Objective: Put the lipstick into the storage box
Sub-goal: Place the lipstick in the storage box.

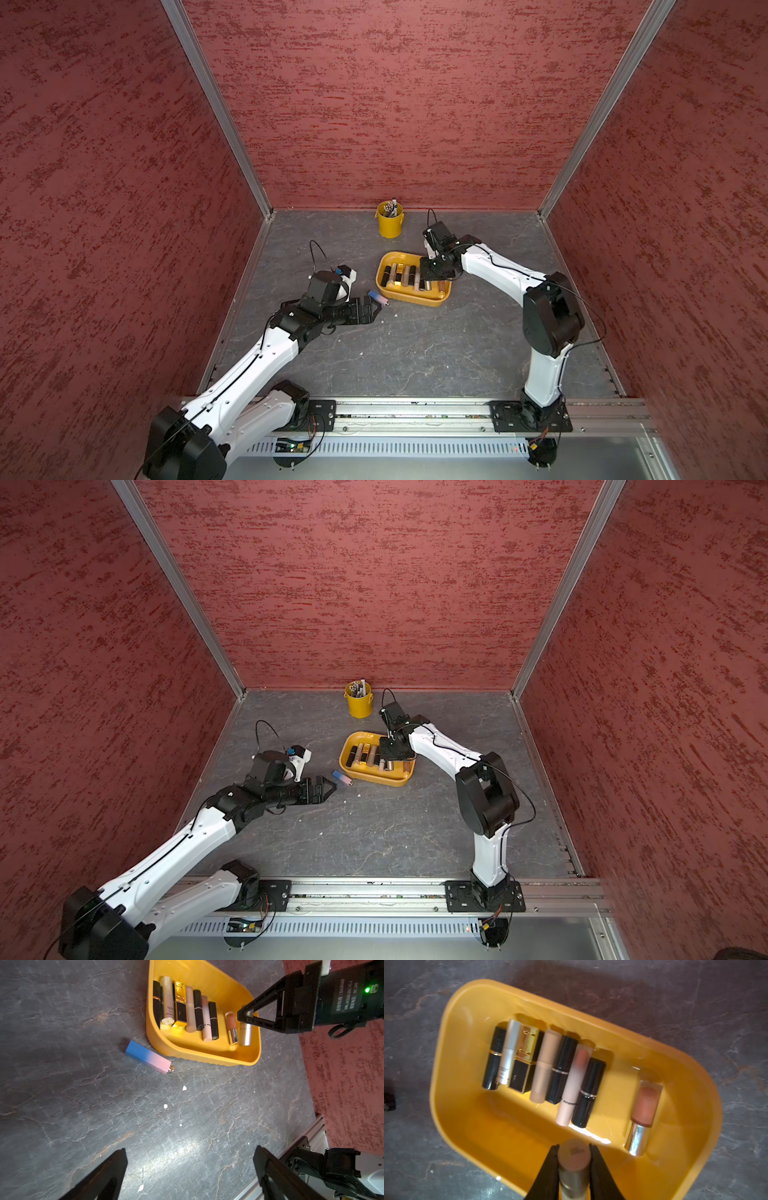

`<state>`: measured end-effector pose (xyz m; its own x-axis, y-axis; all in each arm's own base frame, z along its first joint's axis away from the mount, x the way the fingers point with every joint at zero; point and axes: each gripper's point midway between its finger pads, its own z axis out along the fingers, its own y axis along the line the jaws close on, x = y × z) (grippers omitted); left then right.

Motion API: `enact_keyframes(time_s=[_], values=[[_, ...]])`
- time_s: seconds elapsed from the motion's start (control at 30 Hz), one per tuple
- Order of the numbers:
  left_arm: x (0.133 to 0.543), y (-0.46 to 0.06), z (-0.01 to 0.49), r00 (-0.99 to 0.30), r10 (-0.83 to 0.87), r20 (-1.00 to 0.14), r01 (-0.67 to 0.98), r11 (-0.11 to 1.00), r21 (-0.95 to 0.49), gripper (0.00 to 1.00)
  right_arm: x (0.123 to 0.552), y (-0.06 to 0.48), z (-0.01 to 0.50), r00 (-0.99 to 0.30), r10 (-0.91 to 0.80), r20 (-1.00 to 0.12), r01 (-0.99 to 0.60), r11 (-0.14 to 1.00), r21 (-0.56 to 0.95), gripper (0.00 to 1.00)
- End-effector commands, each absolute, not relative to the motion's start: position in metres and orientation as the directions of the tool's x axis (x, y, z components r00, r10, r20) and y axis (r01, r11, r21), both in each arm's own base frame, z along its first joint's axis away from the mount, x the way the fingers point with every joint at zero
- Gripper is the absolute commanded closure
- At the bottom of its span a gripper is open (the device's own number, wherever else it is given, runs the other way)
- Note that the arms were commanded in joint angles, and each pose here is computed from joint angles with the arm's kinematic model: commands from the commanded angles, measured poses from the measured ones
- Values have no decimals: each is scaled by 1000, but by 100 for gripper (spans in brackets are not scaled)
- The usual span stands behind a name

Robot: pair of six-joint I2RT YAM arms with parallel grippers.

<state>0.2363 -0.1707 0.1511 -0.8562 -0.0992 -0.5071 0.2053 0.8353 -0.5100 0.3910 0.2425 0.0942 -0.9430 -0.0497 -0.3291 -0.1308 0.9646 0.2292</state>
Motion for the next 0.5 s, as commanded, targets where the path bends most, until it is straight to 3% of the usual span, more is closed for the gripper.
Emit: enact_keyframes(time_s=[0.0, 0.47], values=[[237, -158, 148, -831, -79, -550, 206, 875, -438, 0, 410, 235, 92, -936, -17, -353, -100, 971, 217, 84], [230, -156, 143, -801, -37, -597, 269, 869, -414, 0, 430, 234, 57, -952, 69, -298, -23, 956, 294, 84]])
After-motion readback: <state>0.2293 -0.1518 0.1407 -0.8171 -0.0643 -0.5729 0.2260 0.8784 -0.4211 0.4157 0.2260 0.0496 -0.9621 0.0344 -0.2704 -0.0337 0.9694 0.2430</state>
